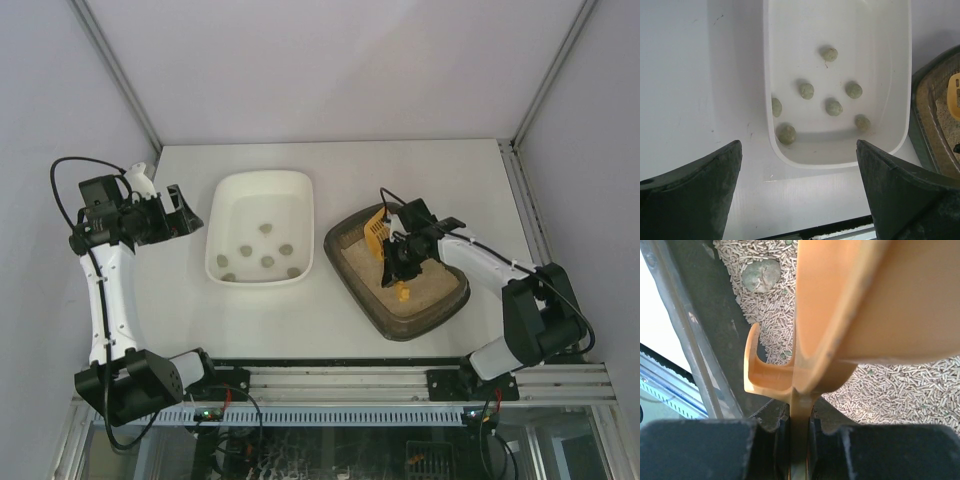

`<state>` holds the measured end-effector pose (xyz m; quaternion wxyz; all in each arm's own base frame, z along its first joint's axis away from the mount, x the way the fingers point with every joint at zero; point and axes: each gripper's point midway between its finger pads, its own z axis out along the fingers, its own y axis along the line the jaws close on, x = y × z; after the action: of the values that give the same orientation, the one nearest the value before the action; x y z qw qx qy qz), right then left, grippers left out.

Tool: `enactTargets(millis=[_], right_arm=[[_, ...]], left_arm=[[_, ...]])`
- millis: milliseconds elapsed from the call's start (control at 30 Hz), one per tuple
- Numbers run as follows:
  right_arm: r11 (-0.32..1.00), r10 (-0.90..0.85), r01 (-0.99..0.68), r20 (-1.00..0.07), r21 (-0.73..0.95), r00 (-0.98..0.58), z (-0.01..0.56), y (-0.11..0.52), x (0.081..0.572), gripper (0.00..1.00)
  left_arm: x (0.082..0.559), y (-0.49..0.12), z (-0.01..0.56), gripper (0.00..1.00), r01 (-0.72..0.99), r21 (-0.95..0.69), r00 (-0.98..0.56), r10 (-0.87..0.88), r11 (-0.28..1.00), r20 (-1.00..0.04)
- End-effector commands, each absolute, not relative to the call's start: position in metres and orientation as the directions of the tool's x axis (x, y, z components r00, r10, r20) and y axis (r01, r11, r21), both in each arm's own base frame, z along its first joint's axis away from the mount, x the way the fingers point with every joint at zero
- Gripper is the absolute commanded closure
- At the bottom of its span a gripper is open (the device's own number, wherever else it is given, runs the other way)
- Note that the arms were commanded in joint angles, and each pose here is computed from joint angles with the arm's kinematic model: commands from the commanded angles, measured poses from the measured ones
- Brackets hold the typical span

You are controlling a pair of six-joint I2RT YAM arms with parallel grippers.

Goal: Clean the litter box

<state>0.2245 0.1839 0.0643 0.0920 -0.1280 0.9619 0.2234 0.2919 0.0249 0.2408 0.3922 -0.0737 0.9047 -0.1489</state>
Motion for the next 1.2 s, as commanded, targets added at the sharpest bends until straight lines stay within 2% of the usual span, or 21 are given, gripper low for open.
enactTargets(millis=[0,467,500,533,600,633,833,900,1100,1133,1167], right_arm=[[0.891,-0.227,-0.252,-0.109,0.377,-0.968,0.057,0.18,0.188,1.0],[0.933,-0.243,-0.259,-0.092,0.25,-0.966,0.062,0.166,0.166,1.0],[0.94,-0.237,-0.253,-0.093,0.229,-0.967,0.062,0.162,0.166,0.96],[0.946,-0.23,-0.245,-0.092,0.213,-0.969,0.062,0.159,0.166,0.87],[0.955,-0.224,-0.238,-0.095,0.177,-0.97,0.062,0.153,0.167,0.66],[0.958,-0.224,-0.238,-0.099,0.16,-0.97,0.063,0.151,0.168,0.62],[0.971,-0.213,-0.225,-0.135,0.084,-0.968,0.066,0.141,0.178,0.53],[0.974,-0.201,-0.214,-0.157,0.073,-0.967,0.07,0.14,0.183,0.44],[0.983,-0.179,-0.162,-0.298,-0.081,-0.937,0.109,0.125,0.208,0.39],[0.985,-0.167,-0.149,-0.326,-0.081,-0.93,0.119,0.126,0.212,0.18],[0.987,-0.157,-0.142,-0.344,-0.07,-0.926,0.127,0.126,0.212,0.03]], left_arm=[[0.295,0.025,0.25,0.0,-0.01,-0.325,-0.654,-0.252,0.946,-0.713],[0.295,0.024,0.252,0.0,-0.011,-0.325,-0.641,-0.256,0.946,-0.723],[0.295,0.024,0.252,0.0,-0.011,-0.327,-0.642,-0.257,0.945,-0.723],[0.294,0.024,0.252,0.0,-0.011,-0.327,-0.643,-0.257,0.945,-0.722],[0.294,0.024,0.252,0.0,-0.01,-0.326,-0.64,-0.257,0.945,-0.724],[0.295,0.024,0.252,0.0,-0.01,-0.327,-0.641,-0.257,0.945,-0.723],[0.294,0.023,0.252,0.0,-0.01,-0.33,-0.64,-0.26,0.944,-0.723],[0.294,0.023,0.253,0.0,-0.008,-0.331,-0.639,-0.259,0.944,-0.724],[0.295,0.023,0.252,0.0,-0.011,-0.334,-0.64,-0.263,0.942,-0.722],[0.295,0.023,0.252,0.0,-0.012,-0.333,-0.641,-0.263,0.943,-0.721],[0.294,0.023,0.252,0.0,-0.012,-0.331,-0.64,-0.262,0.944,-0.722]])
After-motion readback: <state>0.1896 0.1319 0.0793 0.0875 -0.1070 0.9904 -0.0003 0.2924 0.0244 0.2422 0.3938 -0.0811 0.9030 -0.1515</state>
